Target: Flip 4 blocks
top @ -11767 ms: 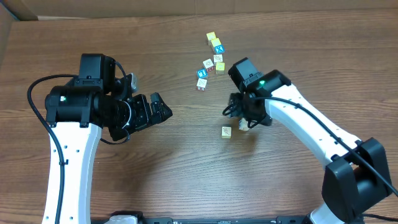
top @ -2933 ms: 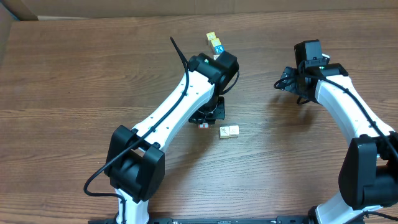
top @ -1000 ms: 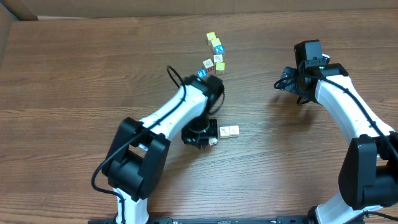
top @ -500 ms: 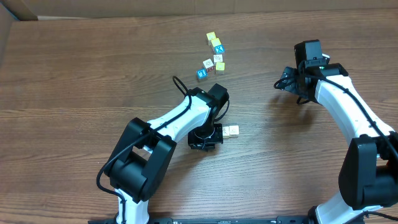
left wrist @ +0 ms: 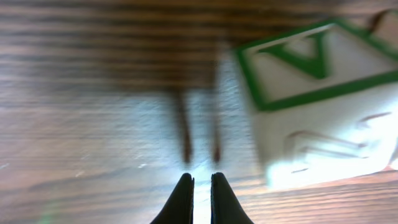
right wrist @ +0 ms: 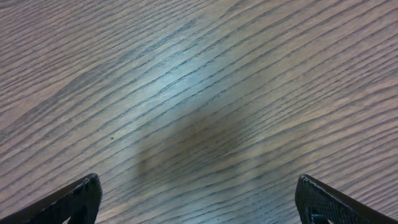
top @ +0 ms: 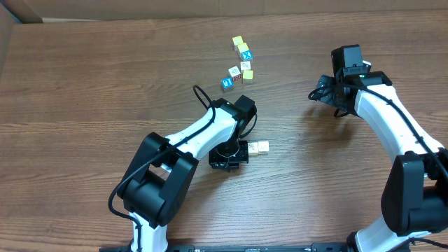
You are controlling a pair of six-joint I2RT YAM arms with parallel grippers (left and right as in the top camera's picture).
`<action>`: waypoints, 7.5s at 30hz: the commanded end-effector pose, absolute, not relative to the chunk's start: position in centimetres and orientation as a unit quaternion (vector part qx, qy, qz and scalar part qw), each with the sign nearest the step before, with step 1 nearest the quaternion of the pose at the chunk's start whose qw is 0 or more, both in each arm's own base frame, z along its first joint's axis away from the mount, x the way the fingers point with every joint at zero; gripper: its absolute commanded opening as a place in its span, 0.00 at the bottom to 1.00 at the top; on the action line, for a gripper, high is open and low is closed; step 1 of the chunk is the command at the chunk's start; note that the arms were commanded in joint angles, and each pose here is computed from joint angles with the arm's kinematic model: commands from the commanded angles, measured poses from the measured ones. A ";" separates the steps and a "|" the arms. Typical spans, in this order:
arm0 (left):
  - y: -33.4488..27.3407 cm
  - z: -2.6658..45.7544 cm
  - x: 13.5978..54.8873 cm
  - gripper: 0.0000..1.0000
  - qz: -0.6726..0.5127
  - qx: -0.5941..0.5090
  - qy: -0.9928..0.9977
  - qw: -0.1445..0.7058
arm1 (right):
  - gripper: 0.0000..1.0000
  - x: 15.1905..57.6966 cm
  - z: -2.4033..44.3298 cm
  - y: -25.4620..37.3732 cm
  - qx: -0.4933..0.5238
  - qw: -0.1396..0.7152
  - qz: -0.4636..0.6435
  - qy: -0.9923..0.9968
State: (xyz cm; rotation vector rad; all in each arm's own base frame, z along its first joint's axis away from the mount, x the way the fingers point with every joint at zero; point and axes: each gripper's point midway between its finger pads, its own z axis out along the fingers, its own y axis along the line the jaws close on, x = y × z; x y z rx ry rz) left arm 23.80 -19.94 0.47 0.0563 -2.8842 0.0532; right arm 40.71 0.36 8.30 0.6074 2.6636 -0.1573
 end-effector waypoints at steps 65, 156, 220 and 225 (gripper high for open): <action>-20.7 1.4 29.5 0.06 0.035 0.045 -0.998 0.012 | 1.00 41.3 9.2 0.3 0.216 0.216 -0.059 0.950; -17.6 12.2 47.0 0.89 0.072 0.064 -0.975 -0.202 | 1.00 41.3 9.2 0.3 0.216 0.216 -0.059 0.950; -15.6 15.2 38.2 0.64 0.033 0.043 -0.997 -0.051 | 1.00 41.3 9.2 0.3 0.216 0.216 -0.059 0.950; -15.3 14.6 37.5 0.56 0.024 0.043 -0.998 -0.031 | 1.00 41.3 9.2 0.3 0.216 0.216 -0.059 0.950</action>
